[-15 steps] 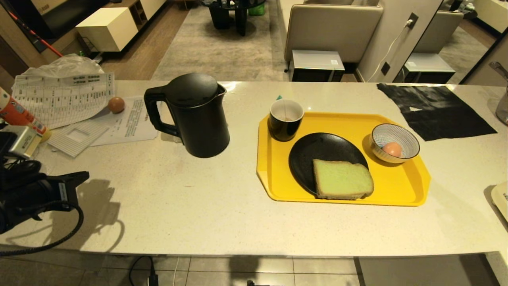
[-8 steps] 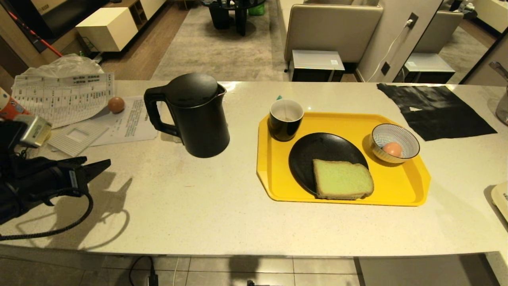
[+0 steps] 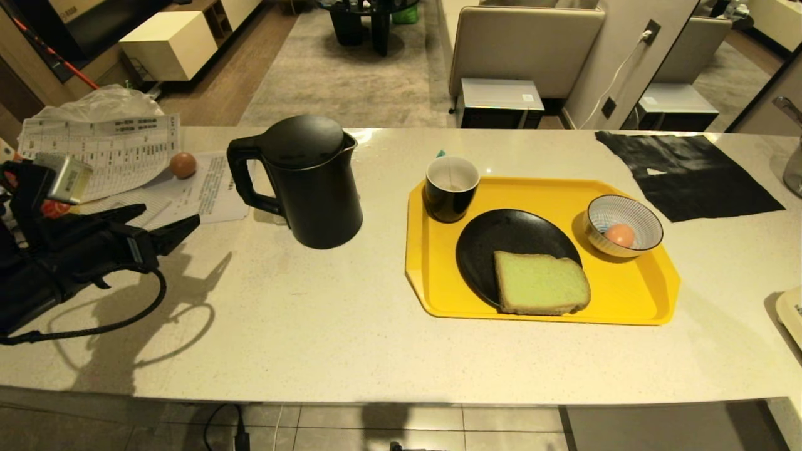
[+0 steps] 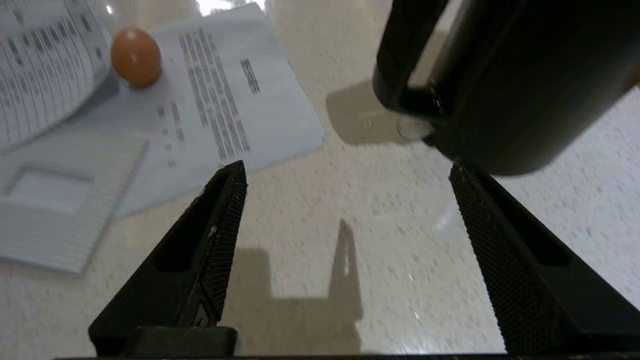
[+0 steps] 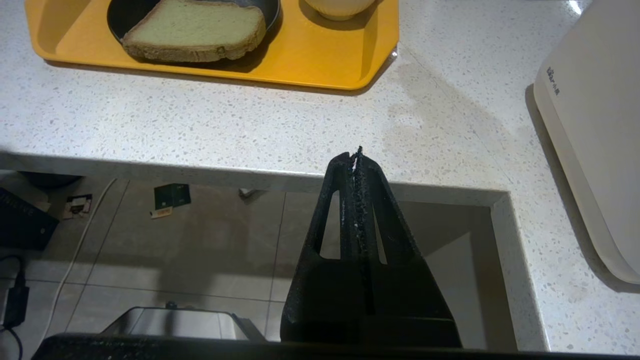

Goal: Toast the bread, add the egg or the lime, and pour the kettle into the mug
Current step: Pick up the kettle

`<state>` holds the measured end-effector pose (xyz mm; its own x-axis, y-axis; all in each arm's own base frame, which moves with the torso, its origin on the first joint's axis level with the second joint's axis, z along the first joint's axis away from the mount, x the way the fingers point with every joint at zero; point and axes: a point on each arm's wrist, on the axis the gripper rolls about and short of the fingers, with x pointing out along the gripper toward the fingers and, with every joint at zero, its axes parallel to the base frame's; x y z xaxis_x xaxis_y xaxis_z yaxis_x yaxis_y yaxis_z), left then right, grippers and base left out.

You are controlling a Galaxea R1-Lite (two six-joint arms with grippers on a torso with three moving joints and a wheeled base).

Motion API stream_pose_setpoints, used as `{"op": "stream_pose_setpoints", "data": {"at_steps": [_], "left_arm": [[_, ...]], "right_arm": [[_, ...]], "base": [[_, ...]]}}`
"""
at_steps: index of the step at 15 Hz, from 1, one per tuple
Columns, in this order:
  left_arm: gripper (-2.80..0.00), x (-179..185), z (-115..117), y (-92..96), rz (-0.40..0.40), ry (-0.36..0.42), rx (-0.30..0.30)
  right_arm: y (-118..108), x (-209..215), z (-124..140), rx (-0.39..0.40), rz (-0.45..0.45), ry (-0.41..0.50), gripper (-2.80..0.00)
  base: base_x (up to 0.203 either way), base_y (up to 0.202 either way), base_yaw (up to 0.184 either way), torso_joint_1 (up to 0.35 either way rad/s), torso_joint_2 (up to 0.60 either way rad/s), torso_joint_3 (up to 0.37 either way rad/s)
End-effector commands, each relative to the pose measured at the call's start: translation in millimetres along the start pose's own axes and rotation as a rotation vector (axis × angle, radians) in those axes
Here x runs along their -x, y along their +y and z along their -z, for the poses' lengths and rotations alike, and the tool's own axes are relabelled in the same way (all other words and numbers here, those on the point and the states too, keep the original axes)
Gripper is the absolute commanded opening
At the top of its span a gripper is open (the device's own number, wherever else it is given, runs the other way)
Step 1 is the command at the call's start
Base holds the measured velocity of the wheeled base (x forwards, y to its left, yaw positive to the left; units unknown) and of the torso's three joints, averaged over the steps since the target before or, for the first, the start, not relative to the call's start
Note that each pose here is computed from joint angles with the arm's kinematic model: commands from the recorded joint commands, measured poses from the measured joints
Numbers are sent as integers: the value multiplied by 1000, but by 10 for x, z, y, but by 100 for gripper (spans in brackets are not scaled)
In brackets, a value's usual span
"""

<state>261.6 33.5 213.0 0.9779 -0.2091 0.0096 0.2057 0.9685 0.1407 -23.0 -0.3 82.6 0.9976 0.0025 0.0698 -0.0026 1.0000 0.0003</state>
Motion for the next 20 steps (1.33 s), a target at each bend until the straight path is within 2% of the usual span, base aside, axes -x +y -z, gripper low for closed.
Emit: {"op": "stream_pose_setpoints", "data": {"at_steps": [1, 5, 11, 17, 20], "left_arm": [[0, -191, 55, 46, 1, -58, -22], [0, -345, 89, 92, 8, -146, -50], [0, -512, 247, 64, 80, -118, -4], [0, -841, 165, 183, 78, -164, -14], [0, -924, 148, 170, 91, -166, -6]], "right_arm": [[0, -18, 77, 0, -1, 28, -280], [0, -18, 77, 0, -1, 28, -280], [0, -18, 77, 0, -1, 29, -280], [0, -18, 77, 0, -1, 28, -280], [0, -18, 77, 0, -1, 29, -280]], "base": [[0, 0, 0, 0, 0, 0], [0, 0, 0, 0, 0, 0], [0, 0, 0, 0, 0, 0], [0, 0, 0, 0, 0, 0], [0, 0, 0, 0, 0, 0]]}}
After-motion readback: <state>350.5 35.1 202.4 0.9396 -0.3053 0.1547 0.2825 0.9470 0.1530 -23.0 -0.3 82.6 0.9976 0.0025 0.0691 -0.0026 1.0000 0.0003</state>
